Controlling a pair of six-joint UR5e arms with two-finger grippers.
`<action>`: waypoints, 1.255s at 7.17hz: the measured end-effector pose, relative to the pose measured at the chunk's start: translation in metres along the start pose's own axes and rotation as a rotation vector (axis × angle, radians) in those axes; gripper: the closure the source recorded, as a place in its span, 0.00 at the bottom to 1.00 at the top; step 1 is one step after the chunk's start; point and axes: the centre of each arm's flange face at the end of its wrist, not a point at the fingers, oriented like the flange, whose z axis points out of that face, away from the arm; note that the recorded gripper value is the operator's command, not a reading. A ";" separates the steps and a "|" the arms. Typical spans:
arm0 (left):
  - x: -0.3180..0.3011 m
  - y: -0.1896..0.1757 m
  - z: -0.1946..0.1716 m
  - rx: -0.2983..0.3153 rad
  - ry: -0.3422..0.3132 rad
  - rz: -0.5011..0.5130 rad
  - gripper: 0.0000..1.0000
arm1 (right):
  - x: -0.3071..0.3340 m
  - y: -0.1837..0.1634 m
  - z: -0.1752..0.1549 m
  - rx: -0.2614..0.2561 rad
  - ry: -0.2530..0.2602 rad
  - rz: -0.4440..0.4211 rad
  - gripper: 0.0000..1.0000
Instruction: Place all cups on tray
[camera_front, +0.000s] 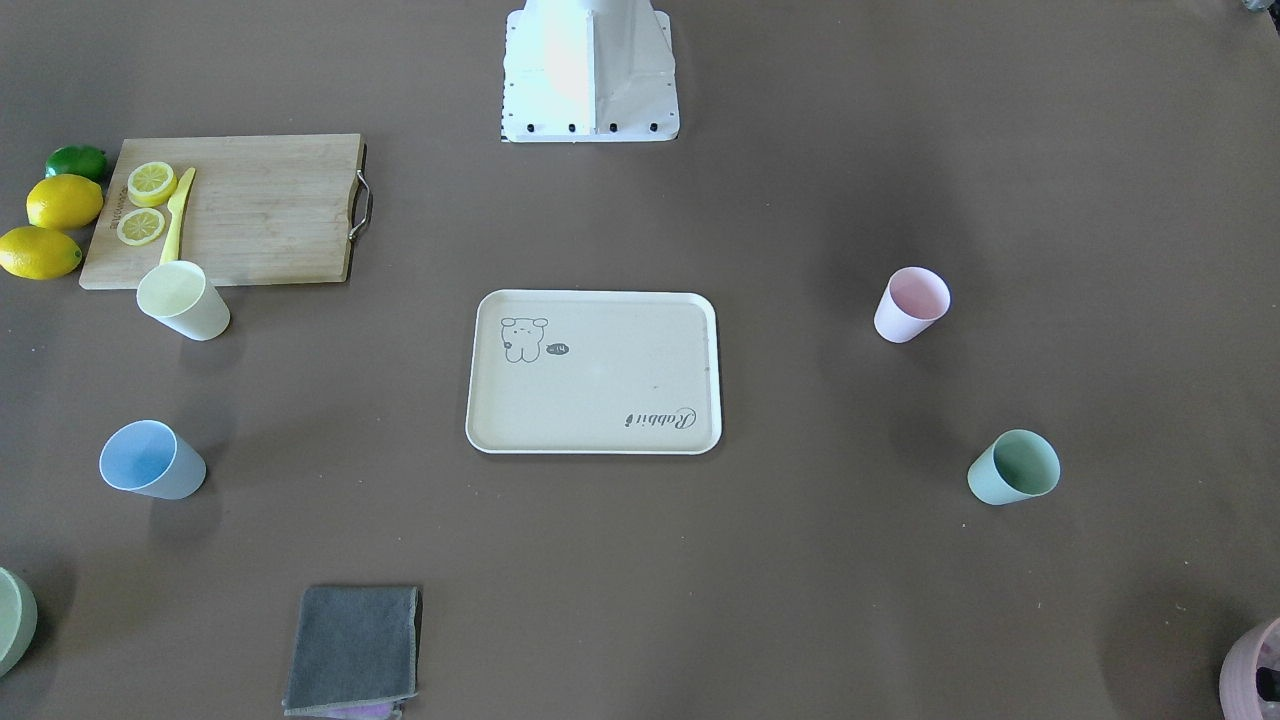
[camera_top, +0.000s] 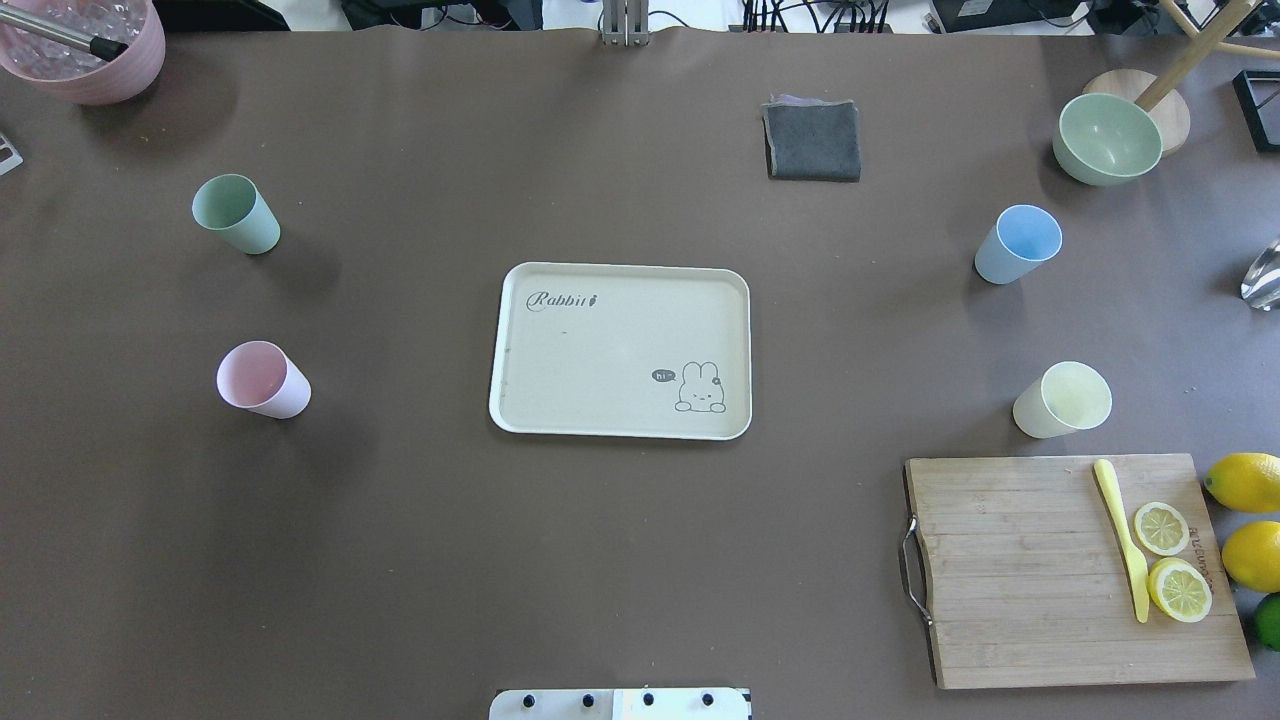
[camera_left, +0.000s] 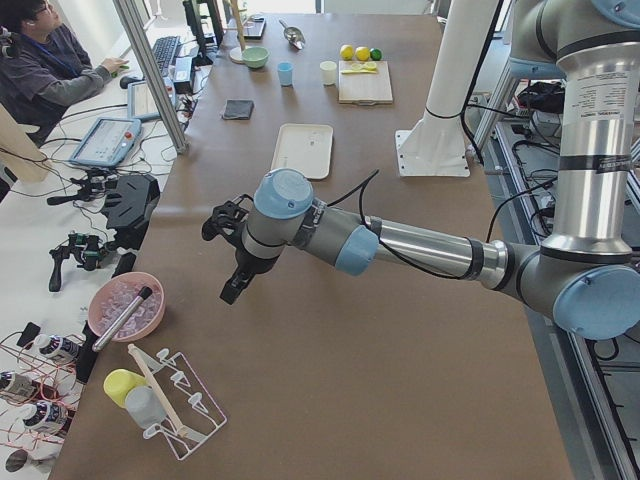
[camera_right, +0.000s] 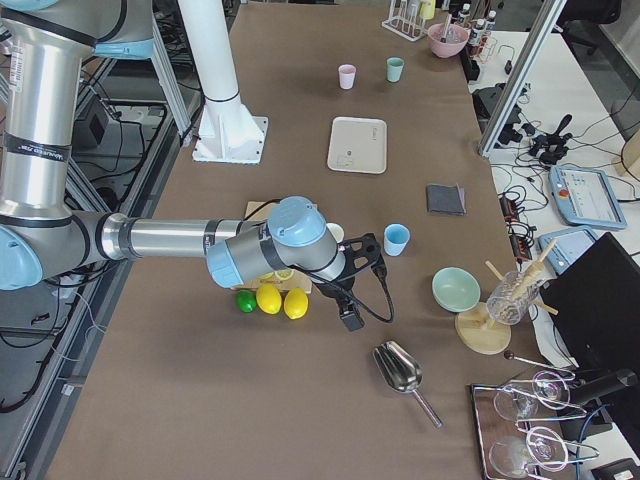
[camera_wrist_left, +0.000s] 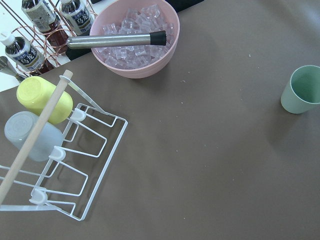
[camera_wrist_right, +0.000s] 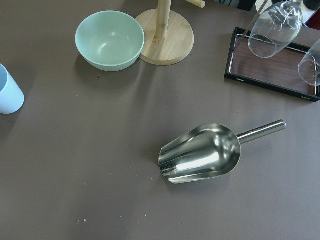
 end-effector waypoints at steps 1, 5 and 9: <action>0.012 -0.014 0.020 -0.020 0.024 -0.017 0.02 | -0.014 -0.014 0.009 -0.010 -0.020 0.046 0.00; 0.097 -0.101 0.135 -0.108 0.142 -0.181 0.02 | -0.144 -0.102 0.080 -0.076 -0.072 0.221 0.00; 0.209 -0.147 0.271 -0.131 0.177 -0.238 0.57 | -0.200 -0.119 0.111 -0.091 -0.068 0.236 0.00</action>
